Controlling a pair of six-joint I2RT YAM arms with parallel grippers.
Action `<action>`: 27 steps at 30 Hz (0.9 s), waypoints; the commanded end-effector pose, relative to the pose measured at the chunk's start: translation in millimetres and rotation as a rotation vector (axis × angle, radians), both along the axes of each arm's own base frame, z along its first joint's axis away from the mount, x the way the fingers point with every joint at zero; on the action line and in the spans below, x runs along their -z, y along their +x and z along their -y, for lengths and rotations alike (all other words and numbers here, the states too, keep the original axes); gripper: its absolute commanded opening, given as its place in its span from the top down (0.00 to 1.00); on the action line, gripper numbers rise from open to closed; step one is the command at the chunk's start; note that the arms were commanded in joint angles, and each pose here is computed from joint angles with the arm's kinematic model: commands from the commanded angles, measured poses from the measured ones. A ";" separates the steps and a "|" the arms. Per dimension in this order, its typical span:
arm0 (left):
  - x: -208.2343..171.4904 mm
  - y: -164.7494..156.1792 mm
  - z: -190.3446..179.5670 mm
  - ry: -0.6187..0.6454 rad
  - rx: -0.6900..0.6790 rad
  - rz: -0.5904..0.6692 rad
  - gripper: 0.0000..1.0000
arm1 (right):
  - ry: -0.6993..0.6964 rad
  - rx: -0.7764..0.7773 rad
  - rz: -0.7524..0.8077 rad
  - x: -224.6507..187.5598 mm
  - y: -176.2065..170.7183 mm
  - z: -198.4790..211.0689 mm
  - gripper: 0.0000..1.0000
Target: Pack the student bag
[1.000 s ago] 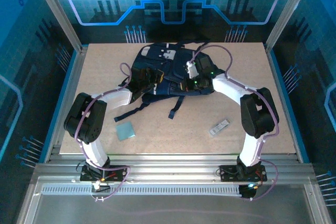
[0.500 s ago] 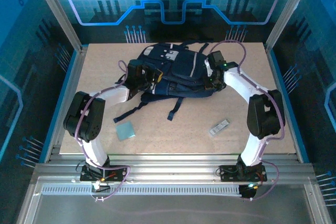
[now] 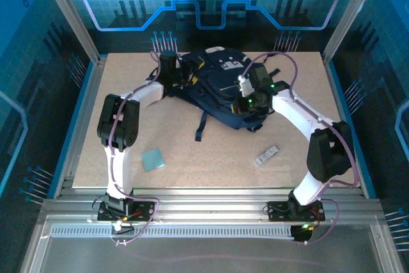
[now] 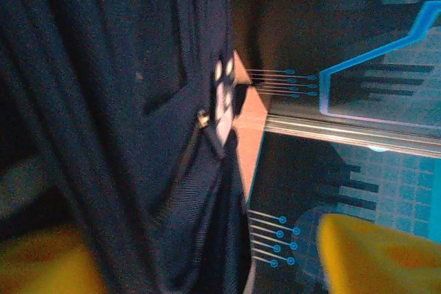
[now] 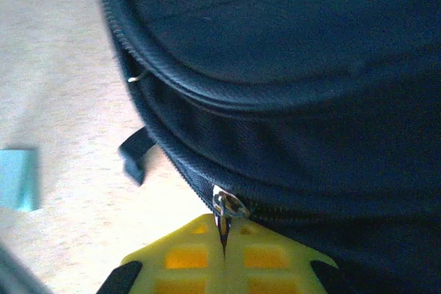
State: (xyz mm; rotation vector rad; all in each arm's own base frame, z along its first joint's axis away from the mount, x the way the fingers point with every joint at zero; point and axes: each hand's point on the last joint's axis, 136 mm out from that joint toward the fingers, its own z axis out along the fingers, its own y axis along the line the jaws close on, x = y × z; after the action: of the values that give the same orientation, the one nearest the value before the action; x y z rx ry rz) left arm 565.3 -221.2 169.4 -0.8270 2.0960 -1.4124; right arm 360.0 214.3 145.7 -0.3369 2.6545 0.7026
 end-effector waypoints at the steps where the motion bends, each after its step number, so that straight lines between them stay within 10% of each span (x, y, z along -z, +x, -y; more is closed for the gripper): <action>1: -31.4 -7.7 8.1 -0.006 0.066 0.084 0.01 | 0.229 -0.095 0.024 -34.9 3.8 -60.3 1.00; 14: -3.6 -123.4 -53.6 0.081 -0.114 -0.026 0.01 | 0.464 -0.139 0.030 -63.2 45.6 -133.2 1.00; 27: 51.9 -120.5 -10.0 -0.137 -0.162 -0.087 0.21 | 0.563 -0.049 -0.016 -73.1 38.2 -133.3 1.00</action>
State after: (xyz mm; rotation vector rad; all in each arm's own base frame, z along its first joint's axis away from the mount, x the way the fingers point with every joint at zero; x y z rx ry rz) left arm 423.6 -200.0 96.3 -1.1335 2.1013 -1.3526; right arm 399.8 334.8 160.9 -0.1486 2.5170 1.2939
